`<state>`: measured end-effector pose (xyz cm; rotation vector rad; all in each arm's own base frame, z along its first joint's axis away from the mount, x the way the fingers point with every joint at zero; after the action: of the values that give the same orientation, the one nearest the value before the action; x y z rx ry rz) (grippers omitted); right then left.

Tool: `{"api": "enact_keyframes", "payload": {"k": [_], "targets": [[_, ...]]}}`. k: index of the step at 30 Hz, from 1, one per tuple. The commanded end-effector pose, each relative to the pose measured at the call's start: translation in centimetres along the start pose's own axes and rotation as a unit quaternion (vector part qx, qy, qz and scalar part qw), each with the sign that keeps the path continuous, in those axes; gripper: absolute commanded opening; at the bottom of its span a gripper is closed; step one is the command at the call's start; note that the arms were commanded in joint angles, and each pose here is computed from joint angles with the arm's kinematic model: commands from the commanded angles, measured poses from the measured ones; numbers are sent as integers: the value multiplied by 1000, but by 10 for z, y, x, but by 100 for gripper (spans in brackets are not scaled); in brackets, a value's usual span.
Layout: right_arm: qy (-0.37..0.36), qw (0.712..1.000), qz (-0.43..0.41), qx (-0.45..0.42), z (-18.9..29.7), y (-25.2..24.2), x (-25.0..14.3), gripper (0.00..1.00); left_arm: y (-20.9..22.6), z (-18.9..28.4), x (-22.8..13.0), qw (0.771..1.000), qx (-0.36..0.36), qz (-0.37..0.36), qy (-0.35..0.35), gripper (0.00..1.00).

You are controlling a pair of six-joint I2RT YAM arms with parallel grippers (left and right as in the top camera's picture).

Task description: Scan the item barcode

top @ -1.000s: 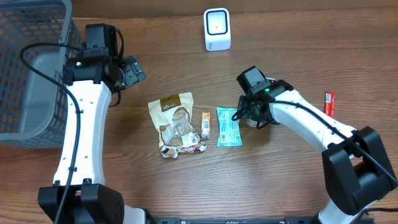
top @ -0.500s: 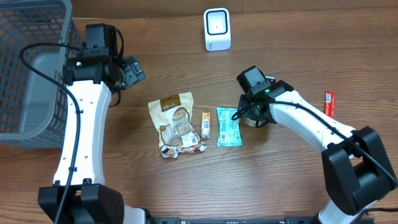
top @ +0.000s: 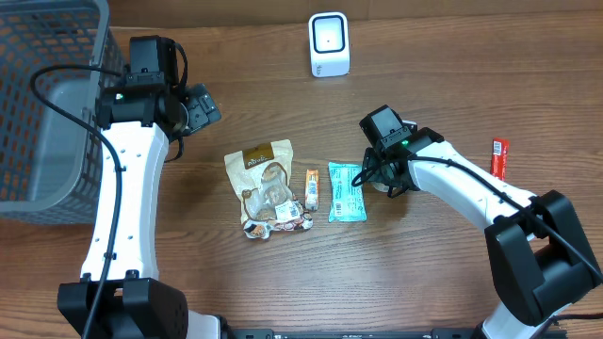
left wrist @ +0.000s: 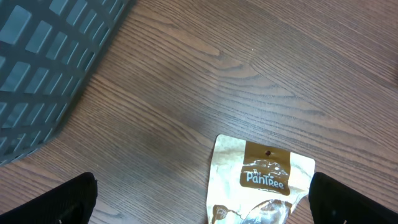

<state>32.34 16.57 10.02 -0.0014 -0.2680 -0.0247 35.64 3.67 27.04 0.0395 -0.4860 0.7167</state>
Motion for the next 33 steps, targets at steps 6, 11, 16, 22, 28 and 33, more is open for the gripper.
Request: {"api": "enact_keyframes", "payload": {"k": [6,11,16,22,28,33], "targets": [[0,1000,14,-1,-5,0,0,74,1,8,3,1000,-2,0,-13,100],[8,1000,15,-4,-13,0,-2,71,1,8,3,1000,-1,0,-13,100],[7,1000,15,-4,-13,0,-1,68,1,8,3,1000,-2,0,-13,100],[8,1000,15,-4,-13,0,-2,83,1,8,3,1000,-2,0,-13,100],[7,1000,15,-4,-13,0,-1,85,1,8,3,1000,-2,0,-13,99],[7,1000,15,-4,-13,0,-1,74,1,8,3,1000,-2,0,-13,100]]}}
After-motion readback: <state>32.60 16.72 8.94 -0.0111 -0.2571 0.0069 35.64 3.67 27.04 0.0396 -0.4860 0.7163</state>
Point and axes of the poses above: each gripper's point midway between its finger pads, its own z axis back along the fingers, its own y axis along the line the jaws close on, x = y × z, the point moved 7 cm from there along z, back along the fingers, and after that the axes turned 10 degrees about z, right-handed, at the moved point
